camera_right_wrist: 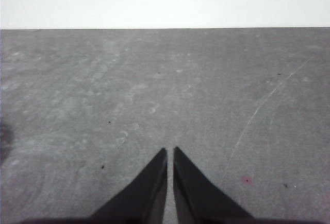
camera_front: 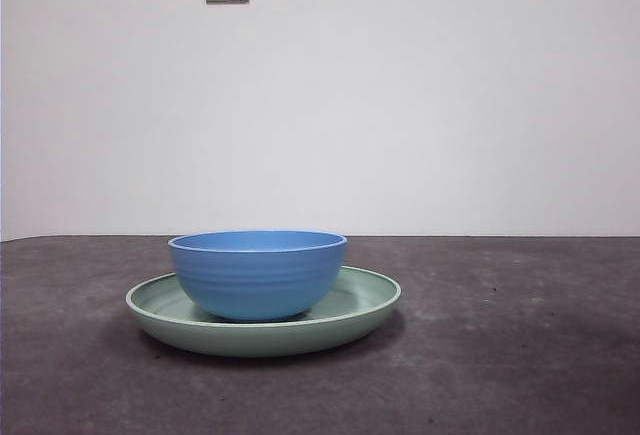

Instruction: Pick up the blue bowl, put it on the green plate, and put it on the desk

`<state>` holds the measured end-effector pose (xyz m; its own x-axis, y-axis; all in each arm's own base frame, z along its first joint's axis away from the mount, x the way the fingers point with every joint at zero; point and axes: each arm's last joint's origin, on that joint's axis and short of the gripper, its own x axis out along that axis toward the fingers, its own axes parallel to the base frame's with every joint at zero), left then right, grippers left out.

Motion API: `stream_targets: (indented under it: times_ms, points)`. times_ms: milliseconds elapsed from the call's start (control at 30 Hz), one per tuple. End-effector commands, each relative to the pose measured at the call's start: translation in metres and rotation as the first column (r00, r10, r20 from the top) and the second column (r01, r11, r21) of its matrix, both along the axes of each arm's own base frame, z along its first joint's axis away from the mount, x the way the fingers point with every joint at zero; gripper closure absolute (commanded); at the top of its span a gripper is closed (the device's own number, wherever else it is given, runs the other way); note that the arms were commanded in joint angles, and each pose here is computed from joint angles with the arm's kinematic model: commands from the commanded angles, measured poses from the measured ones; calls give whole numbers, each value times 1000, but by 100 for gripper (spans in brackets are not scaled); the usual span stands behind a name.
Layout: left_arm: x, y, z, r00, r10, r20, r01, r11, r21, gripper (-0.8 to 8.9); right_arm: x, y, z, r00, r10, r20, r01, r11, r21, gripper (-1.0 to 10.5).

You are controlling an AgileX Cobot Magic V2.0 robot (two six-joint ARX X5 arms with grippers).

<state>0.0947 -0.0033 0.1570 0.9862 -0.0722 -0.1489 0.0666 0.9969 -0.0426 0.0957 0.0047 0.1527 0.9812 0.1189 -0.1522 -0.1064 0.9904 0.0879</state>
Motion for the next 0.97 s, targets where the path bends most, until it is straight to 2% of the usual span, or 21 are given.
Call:
stream_targets:
  times_ms: [33,967]
  points:
    - [1,0,-8,1000,1,-27,0,1000,17,786,0,0,-2,1000,-8,-10,7,1000,-16,931]
    - [1,0,-8,1000,1,-27,0,1000,17,786,0,-1,-1,1000,-21,10,22,999,-28,931]
